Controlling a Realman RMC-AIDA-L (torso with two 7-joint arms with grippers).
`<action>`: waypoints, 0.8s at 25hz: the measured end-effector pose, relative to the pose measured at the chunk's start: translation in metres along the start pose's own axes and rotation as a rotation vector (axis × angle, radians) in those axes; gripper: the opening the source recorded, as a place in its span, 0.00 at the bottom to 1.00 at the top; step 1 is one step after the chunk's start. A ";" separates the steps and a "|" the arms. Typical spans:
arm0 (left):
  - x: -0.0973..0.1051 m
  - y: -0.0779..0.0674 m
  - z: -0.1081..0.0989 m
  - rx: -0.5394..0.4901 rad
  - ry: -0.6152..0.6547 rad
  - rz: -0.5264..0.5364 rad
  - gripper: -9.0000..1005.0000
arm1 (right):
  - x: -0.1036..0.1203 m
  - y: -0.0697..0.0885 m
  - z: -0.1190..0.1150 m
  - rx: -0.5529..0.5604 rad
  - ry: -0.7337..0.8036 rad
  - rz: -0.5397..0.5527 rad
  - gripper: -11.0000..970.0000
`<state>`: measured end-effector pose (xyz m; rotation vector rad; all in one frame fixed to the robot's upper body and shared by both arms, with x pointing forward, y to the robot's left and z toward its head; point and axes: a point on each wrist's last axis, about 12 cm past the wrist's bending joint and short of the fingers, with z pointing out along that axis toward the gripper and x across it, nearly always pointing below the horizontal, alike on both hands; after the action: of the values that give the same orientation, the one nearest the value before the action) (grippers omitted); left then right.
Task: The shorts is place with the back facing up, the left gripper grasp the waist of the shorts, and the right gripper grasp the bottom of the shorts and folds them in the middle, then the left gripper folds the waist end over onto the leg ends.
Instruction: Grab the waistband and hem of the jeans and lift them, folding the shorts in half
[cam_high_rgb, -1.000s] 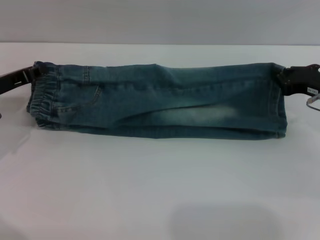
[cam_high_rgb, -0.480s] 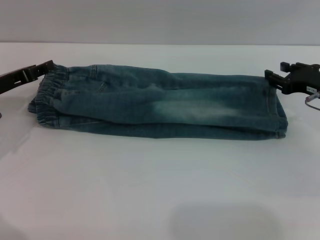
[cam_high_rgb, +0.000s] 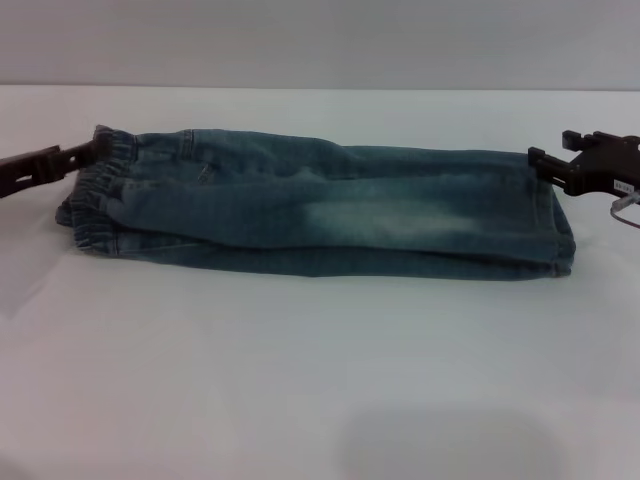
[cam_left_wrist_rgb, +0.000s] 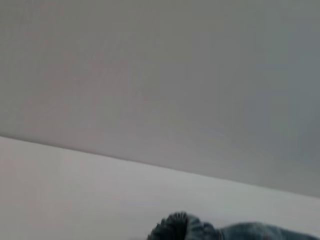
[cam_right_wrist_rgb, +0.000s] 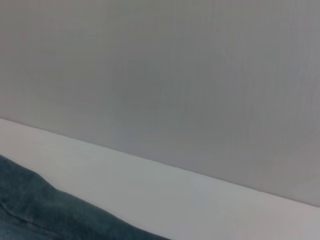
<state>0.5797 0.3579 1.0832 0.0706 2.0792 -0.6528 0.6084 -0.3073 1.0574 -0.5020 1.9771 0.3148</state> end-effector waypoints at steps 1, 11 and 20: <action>0.002 0.002 -0.004 0.001 0.003 0.011 0.81 | 0.001 0.000 0.000 -0.001 0.000 0.003 0.57; 0.030 0.017 -0.027 -0.051 0.024 0.115 0.84 | 0.003 0.003 0.000 -0.008 0.002 0.016 0.57; 0.040 0.020 -0.030 -0.053 0.057 0.146 0.84 | 0.003 0.006 0.002 -0.020 -0.003 0.026 0.57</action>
<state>0.5397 0.3813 1.0563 0.2107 2.1215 -0.5116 0.6061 -0.3016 1.0535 -0.4882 1.9809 0.3515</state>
